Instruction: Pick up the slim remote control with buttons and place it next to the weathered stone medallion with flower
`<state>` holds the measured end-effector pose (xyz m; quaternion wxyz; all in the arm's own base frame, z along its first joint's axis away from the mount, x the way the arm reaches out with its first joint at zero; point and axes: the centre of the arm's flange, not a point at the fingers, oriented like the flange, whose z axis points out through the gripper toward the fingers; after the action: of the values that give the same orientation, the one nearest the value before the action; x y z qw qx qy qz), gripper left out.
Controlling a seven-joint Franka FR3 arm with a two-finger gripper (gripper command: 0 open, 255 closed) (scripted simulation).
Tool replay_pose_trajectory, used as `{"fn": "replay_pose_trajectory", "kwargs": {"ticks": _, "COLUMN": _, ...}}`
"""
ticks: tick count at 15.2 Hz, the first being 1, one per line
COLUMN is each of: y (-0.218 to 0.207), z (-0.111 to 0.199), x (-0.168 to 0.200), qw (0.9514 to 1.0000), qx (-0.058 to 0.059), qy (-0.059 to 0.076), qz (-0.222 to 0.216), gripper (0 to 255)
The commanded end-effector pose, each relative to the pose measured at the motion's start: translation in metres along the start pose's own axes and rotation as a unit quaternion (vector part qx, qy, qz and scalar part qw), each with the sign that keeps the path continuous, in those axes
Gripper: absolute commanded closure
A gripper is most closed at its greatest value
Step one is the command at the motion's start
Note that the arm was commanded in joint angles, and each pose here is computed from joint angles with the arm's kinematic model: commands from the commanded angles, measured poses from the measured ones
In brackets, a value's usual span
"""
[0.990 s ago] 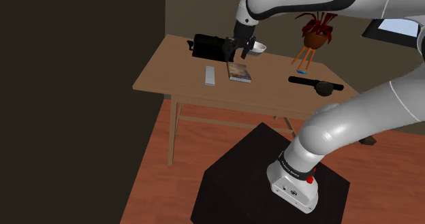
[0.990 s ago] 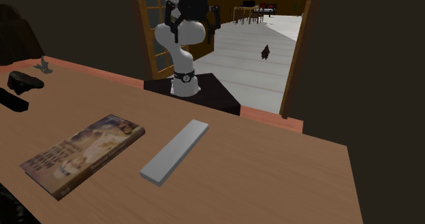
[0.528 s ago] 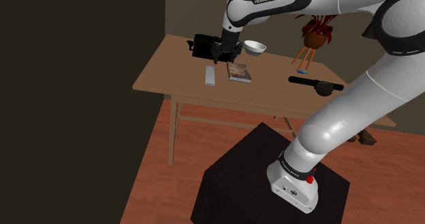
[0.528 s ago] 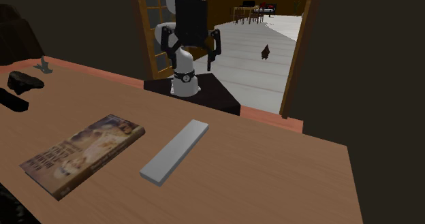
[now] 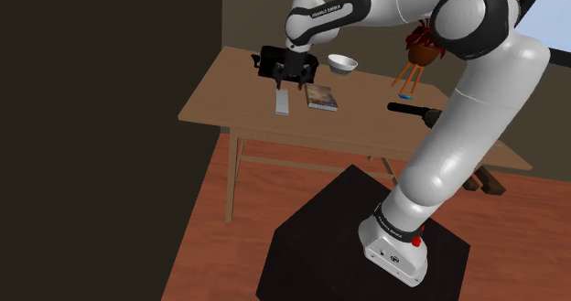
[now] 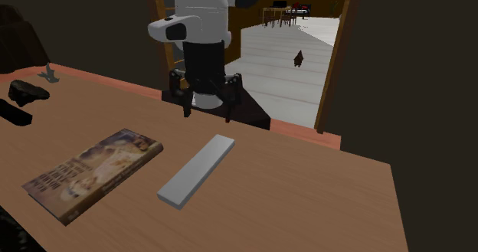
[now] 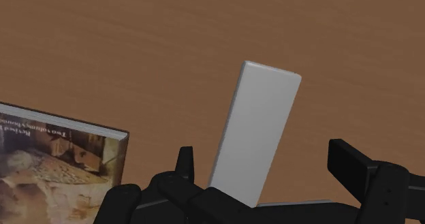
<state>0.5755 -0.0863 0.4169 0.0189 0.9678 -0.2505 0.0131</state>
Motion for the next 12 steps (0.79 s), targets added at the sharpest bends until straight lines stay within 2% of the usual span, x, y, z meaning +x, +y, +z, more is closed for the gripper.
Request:
{"fn": "replay_pose_trajectory", "kwargs": {"ticks": 1, "y": 0.000, "z": 0.017, "x": 0.023, "qw": 0.9998, "qx": 0.002, "qy": -0.005, "qz": 0.019, "gripper": 0}}
{"fn": "replay_pose_trajectory", "kwargs": {"ticks": 5, "y": 0.003, "z": 0.049, "x": 0.062, "qw": 0.9985, "qx": 0.005, "qy": -0.014, "qz": 0.052, "gripper": 0}}
{"fn": "replay_pose_trajectory", "kwargs": {"ticks": 12, "y": 0.003, "z": 0.086, "x": 0.061, "qw": 0.9985, "qx": 0.005, "qy": -0.014, "qz": 0.052, "gripper": 0}}
